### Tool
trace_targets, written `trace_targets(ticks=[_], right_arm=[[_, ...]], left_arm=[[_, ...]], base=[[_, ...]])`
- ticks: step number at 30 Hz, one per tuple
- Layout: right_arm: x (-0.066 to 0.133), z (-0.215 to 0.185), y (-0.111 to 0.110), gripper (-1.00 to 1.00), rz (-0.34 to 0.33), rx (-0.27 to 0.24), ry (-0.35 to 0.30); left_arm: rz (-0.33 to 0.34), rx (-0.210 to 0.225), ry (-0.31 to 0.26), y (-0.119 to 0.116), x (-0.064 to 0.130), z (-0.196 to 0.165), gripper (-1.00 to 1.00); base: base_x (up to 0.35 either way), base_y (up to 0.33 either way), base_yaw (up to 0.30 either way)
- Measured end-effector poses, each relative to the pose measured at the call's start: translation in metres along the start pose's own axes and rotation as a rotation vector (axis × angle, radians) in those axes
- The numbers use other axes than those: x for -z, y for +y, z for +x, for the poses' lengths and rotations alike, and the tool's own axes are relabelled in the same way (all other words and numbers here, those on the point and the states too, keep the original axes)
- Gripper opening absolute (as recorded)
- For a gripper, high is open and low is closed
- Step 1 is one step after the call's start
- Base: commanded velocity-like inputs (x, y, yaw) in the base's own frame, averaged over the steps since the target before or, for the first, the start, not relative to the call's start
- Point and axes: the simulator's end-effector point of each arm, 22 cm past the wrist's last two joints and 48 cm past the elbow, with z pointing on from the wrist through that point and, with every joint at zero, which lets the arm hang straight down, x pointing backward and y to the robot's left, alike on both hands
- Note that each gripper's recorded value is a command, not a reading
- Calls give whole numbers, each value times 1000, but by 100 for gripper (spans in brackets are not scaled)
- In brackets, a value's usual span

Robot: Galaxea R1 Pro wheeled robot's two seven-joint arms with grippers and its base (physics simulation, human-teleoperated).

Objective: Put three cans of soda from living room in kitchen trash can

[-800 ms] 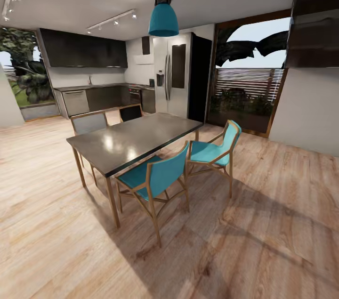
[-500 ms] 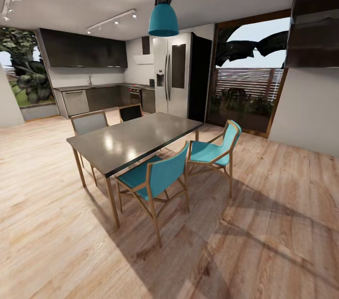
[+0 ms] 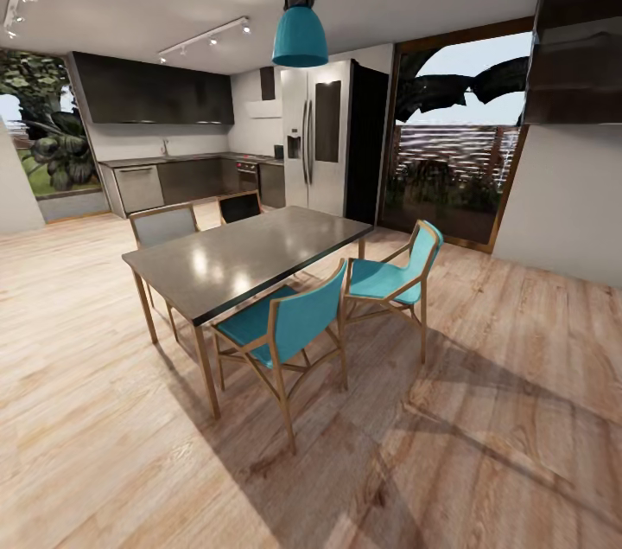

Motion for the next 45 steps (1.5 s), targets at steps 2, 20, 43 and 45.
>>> trace_targets(ticks=[2,20,43,45], right_arm=[[0,-17,-5,100,-2,1,-34],[117,-313,47,100,-386,173,-673],[154,-361,21,100,-344,133,-809],[155,-361,20,100,-345,132,-809]], left_arm=[[0,4,-13,6,0,-4,100],[586,-69,-898,-45,197,-337,100],[494,-1,-1067,14,228,-360,100],[494,-1,-1067,14,228,-360,100]], base=[[0,0,0],[0,0,0],[0,0,0],[19,0,0]])
